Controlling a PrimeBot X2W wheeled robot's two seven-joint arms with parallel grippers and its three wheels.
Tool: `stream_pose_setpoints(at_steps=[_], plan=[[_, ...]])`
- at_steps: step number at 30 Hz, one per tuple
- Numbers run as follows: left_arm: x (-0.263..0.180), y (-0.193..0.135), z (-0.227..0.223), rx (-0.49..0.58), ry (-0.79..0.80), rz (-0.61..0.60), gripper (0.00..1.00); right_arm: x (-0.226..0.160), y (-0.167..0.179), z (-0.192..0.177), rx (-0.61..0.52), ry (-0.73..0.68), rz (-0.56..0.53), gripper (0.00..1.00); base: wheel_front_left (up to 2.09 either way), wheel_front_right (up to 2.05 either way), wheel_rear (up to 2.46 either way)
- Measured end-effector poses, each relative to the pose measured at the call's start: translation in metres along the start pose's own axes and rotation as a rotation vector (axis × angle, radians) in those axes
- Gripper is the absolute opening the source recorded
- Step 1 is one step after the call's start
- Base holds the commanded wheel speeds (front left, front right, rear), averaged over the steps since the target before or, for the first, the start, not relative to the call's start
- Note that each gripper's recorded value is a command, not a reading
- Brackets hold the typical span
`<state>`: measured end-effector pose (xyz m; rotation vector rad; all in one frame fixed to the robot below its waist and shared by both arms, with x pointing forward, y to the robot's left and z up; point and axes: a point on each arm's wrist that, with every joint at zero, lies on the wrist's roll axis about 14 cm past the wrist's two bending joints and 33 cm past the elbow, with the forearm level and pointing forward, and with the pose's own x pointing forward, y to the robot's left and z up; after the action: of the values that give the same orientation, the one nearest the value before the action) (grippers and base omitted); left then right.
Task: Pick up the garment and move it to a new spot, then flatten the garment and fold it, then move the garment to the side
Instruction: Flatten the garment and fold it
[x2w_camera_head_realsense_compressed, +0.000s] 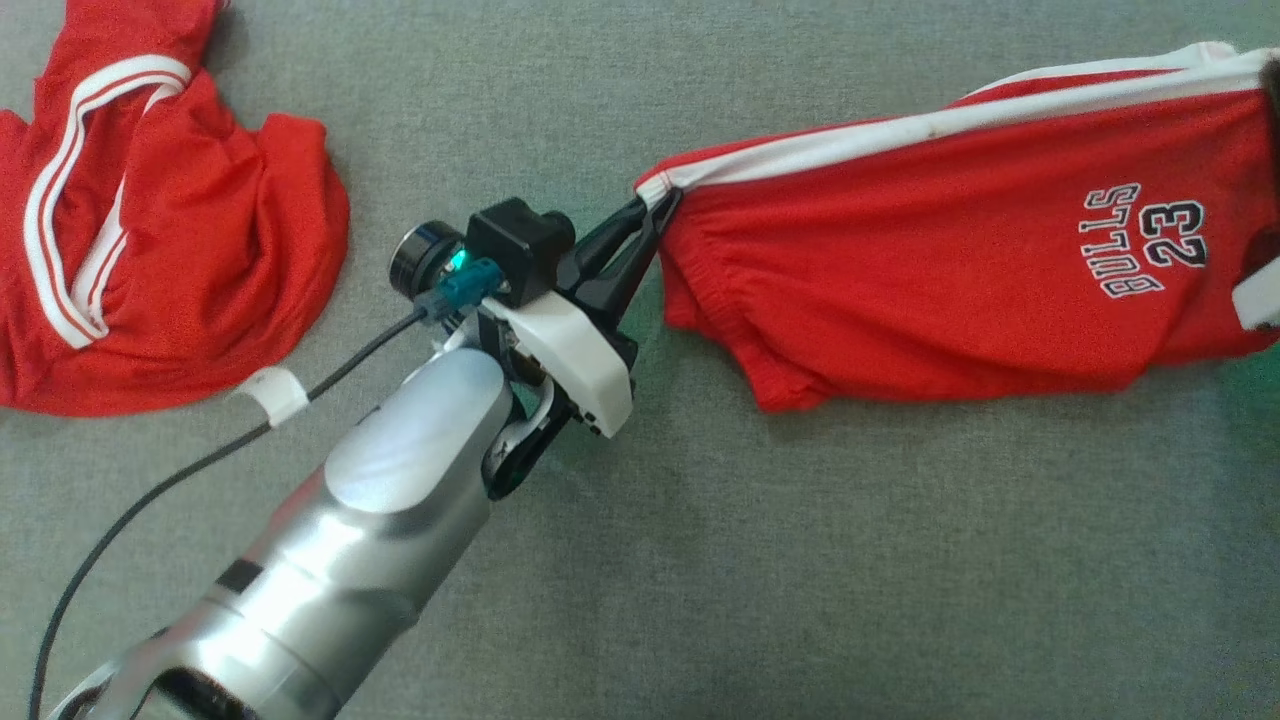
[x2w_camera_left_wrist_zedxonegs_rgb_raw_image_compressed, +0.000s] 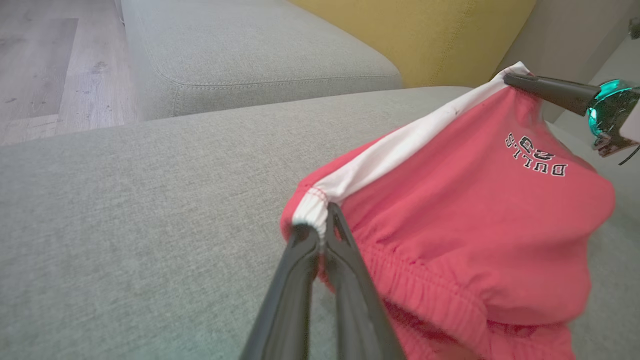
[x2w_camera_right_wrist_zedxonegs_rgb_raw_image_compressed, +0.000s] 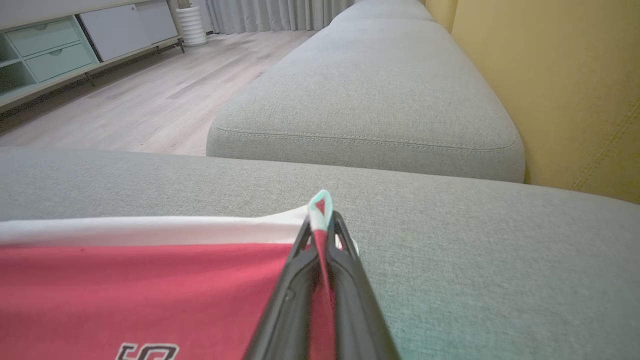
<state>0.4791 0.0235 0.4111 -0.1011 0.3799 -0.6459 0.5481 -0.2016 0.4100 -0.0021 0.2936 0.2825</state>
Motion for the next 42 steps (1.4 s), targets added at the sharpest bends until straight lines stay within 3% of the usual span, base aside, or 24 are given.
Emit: stream_pose_setpoints(at_steps=[2,4,5,6,7,15,25,31,42], plan=[[0.003,0.002,0.001,0.004,-0.003,0.001,0.34,0.006,0.001,-0.003,-0.001,0.006,0.004,0.00,0.00,0.00,0.00],[0.005,0.002,0.002,0.002,-0.013,0.002,0.38,0.009,0.002,-0.004,-0.001,0.008,0.008,0.47,0.00,0.00,0.00],[0.006,0.001,0.004,0.005,-0.022,-0.002,0.49,0.010,0.002,-0.003,-0.003,0.006,0.009,1.00,0.00,0.00,0.00],[0.006,0.001,0.004,0.005,-0.022,-0.002,0.86,0.010,0.002,-0.003,-0.003,0.006,0.009,1.00,0.00,0.00,0.00],[0.006,0.000,0.005,0.008,-0.029,-0.006,1.00,0.010,0.002,-0.001,0.003,-0.005,0.007,1.00,0.00,0.00,0.00],[-0.008,0.007,0.020,0.017,-0.133,0.092,1.00,-0.012,0.007,0.016,0.050,-0.085,-0.002,1.00,0.00,0.00,0.00],[-0.084,0.000,0.038,-0.028,-0.334,0.370,1.00,-0.072,0.007,-0.033,0.185,0.006,-0.099,1.00,0.00,0.00,0.00],[-0.143,-0.003,0.028,-0.102,-0.404,0.521,1.00,-0.062,-0.003,-0.037,0.198,0.051,-0.154,1.00,0.00,0.00,0.00],[-0.193,0.003,0.039,-0.011,-0.471,0.662,1.00,-0.034,0.009,-0.062,0.200,0.237,-0.180,1.00,0.00,0.00,0.00]])
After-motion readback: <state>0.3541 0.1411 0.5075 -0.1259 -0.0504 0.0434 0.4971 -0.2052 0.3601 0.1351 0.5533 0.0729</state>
